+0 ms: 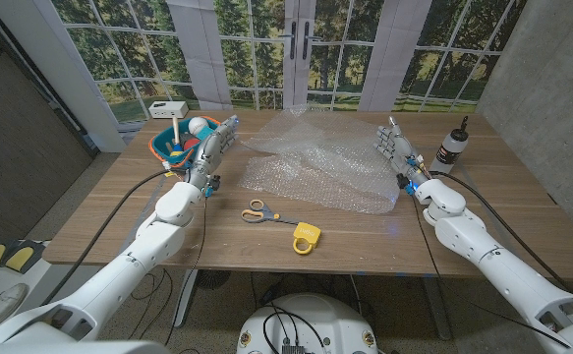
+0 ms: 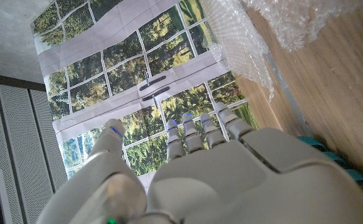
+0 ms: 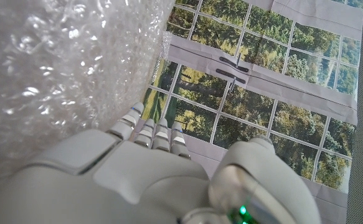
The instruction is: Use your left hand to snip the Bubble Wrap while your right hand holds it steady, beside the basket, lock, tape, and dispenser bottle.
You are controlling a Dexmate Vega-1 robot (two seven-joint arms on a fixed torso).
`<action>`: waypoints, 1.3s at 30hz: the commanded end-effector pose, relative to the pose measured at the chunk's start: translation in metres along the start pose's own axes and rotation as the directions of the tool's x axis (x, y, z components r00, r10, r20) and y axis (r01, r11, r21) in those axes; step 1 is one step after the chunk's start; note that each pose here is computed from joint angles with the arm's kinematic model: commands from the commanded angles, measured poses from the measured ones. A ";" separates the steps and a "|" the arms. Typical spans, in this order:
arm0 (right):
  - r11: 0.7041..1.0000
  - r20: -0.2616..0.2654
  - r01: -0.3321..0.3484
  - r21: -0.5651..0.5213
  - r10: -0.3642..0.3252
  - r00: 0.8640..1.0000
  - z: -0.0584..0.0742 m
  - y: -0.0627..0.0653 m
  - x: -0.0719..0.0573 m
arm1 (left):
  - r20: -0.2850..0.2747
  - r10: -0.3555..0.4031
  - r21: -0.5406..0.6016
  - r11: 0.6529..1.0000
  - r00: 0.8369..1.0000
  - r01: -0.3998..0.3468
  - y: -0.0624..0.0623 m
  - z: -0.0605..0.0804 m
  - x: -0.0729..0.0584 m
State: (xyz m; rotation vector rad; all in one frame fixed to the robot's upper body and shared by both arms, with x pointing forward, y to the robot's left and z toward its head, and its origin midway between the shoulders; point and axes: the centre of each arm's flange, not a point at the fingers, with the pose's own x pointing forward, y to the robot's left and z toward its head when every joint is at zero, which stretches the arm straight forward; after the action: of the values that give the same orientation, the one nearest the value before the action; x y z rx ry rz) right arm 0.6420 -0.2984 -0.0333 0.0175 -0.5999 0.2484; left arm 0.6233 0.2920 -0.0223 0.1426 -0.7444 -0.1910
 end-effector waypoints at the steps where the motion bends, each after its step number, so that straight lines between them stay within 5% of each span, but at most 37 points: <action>1: 1.000 0.026 0.005 -0.025 -0.004 1.000 0.003 -0.004 -0.010 | 0.048 -0.018 0.018 1.000 0.999 0.017 -0.009 0.007 -0.010; 12: 1.000 0.052 0.023 -0.012 -0.022 0.998 0.004 -0.007 -0.017 | 0.082 0.007 0.099 0.995 0.997 -0.015 -0.012 0.021 -0.026; 39: 0.999 0.034 0.009 -0.047 -0.008 0.999 0.009 -0.017 -0.018 | 0.146 0.065 0.253 0.962 0.987 -0.101 -0.014 0.031 -0.030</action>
State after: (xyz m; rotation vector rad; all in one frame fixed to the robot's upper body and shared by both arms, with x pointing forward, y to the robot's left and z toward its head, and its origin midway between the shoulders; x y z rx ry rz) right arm 0.6280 -0.3167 -0.0355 -0.0134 -0.6559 0.2285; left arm 0.5854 0.2842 -0.0261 0.2899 -0.8783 -0.0650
